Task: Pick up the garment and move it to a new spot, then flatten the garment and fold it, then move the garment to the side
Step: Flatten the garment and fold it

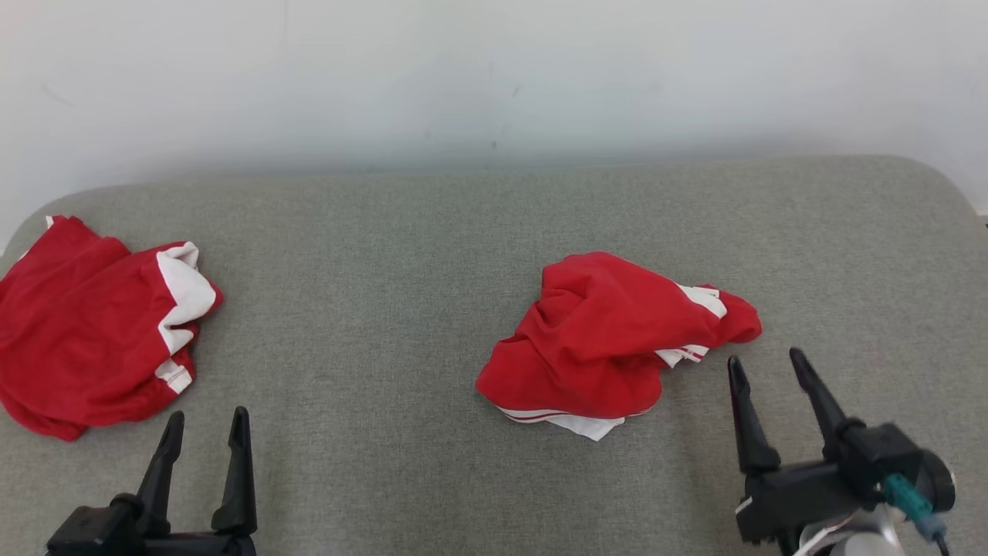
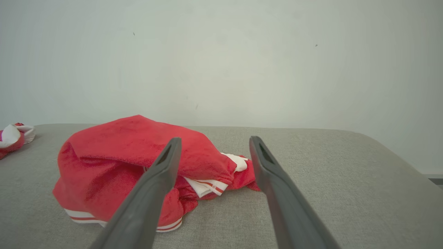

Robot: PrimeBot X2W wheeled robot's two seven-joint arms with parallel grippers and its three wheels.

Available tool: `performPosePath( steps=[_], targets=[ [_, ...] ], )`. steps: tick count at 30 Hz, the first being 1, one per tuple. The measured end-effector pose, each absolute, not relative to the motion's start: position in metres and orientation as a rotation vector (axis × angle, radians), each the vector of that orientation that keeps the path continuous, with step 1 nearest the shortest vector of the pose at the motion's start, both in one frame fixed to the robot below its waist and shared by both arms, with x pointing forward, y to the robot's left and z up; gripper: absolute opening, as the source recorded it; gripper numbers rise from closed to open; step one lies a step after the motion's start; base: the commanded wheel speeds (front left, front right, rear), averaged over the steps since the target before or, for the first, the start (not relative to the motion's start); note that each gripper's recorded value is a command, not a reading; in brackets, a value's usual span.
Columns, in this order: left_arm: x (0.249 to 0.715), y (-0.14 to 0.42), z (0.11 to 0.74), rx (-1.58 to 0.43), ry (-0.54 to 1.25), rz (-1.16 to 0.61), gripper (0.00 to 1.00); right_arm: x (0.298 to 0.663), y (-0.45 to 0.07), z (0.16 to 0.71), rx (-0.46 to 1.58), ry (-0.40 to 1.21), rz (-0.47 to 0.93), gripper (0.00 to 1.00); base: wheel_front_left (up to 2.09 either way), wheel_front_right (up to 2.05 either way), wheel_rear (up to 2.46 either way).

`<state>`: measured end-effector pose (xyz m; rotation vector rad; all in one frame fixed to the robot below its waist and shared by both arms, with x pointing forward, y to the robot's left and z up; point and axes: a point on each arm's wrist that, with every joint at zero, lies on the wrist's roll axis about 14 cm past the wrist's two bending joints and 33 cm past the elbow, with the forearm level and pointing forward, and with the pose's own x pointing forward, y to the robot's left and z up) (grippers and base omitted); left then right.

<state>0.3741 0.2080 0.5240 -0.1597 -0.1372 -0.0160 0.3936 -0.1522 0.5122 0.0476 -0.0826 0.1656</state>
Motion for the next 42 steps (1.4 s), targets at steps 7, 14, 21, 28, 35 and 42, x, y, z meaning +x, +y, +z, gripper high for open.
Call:
performPosePath(
  steps=[7,14,21,28,35,42],
  targets=[
    [0.379,0.209,0.519,-0.162,-0.125,-0.008,1.00,0.430,-0.160,0.518,-0.010,-0.063,0.179,1.00,0.00,0.00,0.00],
    [0.388,0.209,0.511,-0.164,-0.102,-0.008,1.00,0.462,-0.168,0.496,-0.042,0.043,0.188,1.00,0.00,0.00,0.00],
    [0.398,0.206,0.497,-0.171,-0.067,-0.012,1.00,0.479,-0.167,0.452,-0.033,0.185,0.195,1.00,0.00,0.00,0.00],
    [0.406,0.206,0.492,-0.170,-0.052,-0.015,1.00,0.480,-0.150,0.418,-0.001,0.271,0.227,0.56,0.00,0.00,0.00],
    [0.408,0.206,0.495,-0.170,-0.061,-0.017,1.00,0.484,-0.139,0.423,0.011,0.250,0.253,0.00,0.00,0.00,0.00],
    [0.397,0.205,0.503,-0.177,-0.080,-0.014,1.00,0.497,-0.174,0.487,-0.023,0.070,0.195,0.00,0.00,0.00,0.00]
  ],
)
